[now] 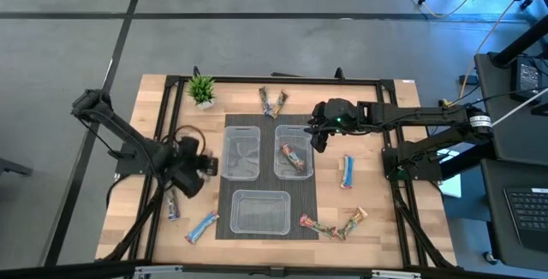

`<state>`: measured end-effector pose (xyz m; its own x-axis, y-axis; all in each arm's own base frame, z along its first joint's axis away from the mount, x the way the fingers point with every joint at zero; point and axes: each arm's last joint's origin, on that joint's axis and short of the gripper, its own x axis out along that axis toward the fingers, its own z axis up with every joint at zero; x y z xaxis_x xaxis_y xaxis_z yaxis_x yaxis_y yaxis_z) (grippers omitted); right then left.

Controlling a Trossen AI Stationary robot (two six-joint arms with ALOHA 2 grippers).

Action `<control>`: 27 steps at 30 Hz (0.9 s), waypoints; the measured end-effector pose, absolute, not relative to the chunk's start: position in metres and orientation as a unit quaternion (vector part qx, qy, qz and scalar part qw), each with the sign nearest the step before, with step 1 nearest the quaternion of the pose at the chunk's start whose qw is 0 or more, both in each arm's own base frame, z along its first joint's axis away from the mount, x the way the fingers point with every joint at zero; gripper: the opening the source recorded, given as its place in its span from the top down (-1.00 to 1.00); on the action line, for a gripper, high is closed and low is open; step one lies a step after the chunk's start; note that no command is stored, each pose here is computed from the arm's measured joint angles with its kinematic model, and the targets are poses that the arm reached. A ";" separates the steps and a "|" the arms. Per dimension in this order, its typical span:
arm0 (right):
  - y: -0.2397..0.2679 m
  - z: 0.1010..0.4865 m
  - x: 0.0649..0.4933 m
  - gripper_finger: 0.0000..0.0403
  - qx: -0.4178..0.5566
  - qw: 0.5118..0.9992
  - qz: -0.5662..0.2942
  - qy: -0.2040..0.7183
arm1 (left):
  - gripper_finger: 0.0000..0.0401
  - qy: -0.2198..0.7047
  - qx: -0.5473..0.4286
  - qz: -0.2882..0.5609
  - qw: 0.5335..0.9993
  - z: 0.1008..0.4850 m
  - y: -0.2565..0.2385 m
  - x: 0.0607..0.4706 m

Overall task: Pick and place Granola Bars by type
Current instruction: Put the bottom left yellow granola bar into the top left transparent bin

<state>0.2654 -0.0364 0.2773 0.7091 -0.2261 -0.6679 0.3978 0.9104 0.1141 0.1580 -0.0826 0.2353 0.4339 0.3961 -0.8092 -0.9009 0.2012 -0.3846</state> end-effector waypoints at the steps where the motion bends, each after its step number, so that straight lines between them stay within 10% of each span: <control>1: -0.036 0.278 0.266 0.24 0.126 0.917 -0.170 0.339 | 0.61 0.275 -0.438 0.441 0.734 0.242 -0.080 0.162; 11: -0.037 0.281 0.269 0.24 0.130 0.924 -0.169 0.317 | 0.61 0.256 -0.349 0.363 0.825 0.275 -0.042 0.219; 27: -0.037 0.281 0.268 0.24 0.132 0.924 -0.170 0.317 | 0.61 0.377 -0.292 0.423 0.771 0.207 0.002 0.273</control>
<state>0.2685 -0.0367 0.2810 0.7418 -0.2295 -0.6301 0.3974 0.9073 0.1373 0.2732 0.0021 0.2069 0.3582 0.4320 -0.8277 -0.8716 0.4725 -0.1306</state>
